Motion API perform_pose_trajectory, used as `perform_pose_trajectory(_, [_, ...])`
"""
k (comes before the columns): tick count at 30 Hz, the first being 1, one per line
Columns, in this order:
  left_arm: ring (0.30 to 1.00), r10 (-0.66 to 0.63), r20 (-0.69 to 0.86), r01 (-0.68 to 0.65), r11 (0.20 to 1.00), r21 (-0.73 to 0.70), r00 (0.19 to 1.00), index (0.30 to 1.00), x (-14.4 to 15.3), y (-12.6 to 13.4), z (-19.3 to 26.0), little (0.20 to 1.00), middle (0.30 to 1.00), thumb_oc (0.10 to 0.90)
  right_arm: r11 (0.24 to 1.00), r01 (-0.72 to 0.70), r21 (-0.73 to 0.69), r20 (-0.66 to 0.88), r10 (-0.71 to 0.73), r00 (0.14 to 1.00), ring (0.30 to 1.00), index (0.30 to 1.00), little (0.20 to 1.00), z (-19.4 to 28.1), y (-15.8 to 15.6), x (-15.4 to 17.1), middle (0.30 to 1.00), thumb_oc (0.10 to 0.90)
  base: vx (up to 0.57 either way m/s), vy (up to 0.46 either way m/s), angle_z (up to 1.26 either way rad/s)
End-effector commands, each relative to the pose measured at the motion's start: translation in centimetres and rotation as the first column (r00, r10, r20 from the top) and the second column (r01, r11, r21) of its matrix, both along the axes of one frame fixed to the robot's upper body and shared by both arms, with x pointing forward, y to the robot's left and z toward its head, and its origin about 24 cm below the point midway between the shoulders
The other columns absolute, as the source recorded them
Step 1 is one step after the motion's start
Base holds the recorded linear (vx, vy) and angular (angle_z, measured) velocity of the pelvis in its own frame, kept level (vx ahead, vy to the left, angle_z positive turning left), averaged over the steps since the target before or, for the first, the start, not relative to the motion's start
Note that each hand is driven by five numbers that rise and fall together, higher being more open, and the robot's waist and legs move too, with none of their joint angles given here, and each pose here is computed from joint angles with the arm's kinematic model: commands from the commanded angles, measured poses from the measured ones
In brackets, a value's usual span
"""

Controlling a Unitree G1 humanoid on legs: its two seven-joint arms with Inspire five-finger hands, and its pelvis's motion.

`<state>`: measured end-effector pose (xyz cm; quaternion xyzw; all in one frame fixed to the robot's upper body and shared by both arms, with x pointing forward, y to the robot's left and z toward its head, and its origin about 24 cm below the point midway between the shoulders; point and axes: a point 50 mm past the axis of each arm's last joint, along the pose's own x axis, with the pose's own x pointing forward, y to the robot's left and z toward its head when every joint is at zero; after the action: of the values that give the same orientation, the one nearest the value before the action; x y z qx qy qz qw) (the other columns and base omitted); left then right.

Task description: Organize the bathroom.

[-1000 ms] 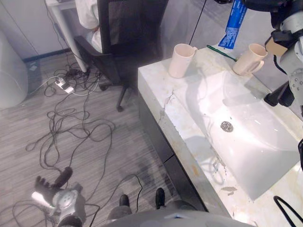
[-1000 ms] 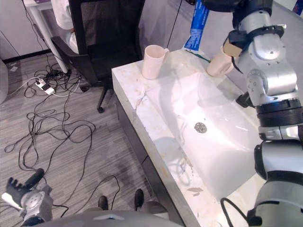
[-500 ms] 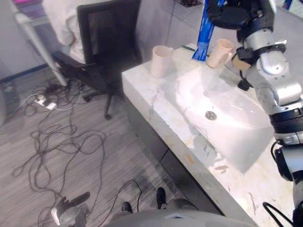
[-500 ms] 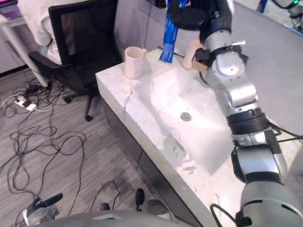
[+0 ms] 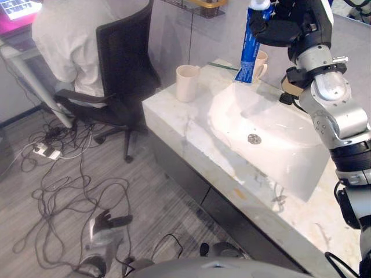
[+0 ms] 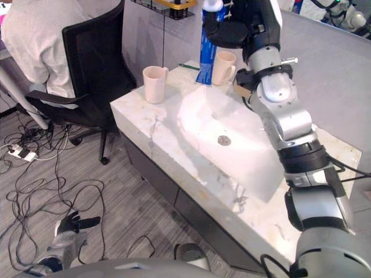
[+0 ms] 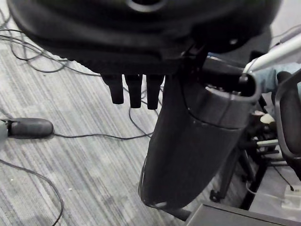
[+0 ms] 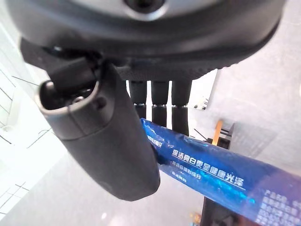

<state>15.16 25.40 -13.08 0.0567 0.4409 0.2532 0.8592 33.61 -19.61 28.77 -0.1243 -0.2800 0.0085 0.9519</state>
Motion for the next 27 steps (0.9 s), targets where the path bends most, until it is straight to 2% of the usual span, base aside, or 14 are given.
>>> perform_pose_trajectory(1, [0.900,-0.042,-0.004,0.043,0.994,0.099,0.999,0.900,-0.5,3.2,0.9,0.900,0.900,0.800,1.000,-0.016,0.015,0.365,0.009,0.931,0.300,0.300,0.300,7.3,-0.3,-3.3,0.300,0.400,0.22,0.576,-0.30])
perform_pose_trajectory(4, [0.900,-0.006,0.001,0.006,0.998,0.068,1.000,0.900,-1.0,3.1,0.6,0.900,0.900,0.800,0.996,-0.075,0.038,0.368,0.056,0.928,0.300,0.300,0.300,6.7,0.3,-3.3,0.300,0.400,0.19,0.495,0.10])
perform_pose_trajectory(9, [0.900,-0.046,-0.015,0.047,0.993,0.109,0.999,0.900,-0.5,3.9,1.0,0.900,0.900,0.800,0.994,-0.106,0.024,0.379,0.089,0.921,0.300,0.300,0.300,6.6,2.1,-3.2,0.300,0.400,0.22,0.344,-0.51])
perform_pose_trajectory(14, [0.900,-0.122,-0.022,0.124,0.983,0.137,0.992,0.900,0.3,3.5,1.3,0.900,0.900,0.800,0.994,-0.109,0.021,0.401,0.092,0.911,0.300,0.300,0.300,6.9,2.5,-3.4,0.300,0.400,0.15,0.123,-0.14])
perform_pose_trajectory(18, [0.900,-0.083,-0.075,0.091,0.990,0.104,0.994,0.900,-0.8,3.7,0.8,0.900,0.900,0.800,0.995,-0.092,-0.029,0.425,0.096,0.900,0.300,0.300,0.300,7.1,1.9,-3.7,0.300,0.400,0.18,0.070,-0.24])
perform_pose_trajectory(27, [0.900,-0.045,-0.124,0.053,0.996,0.065,0.991,0.900,-3.1,3.4,-0.3,0.900,0.900,0.800,0.999,-0.036,0.022,0.493,0.020,0.870,0.300,0.300,0.300,8.0,1.2,-3.8,0.300,0.400,0.06,-0.022,-0.27])
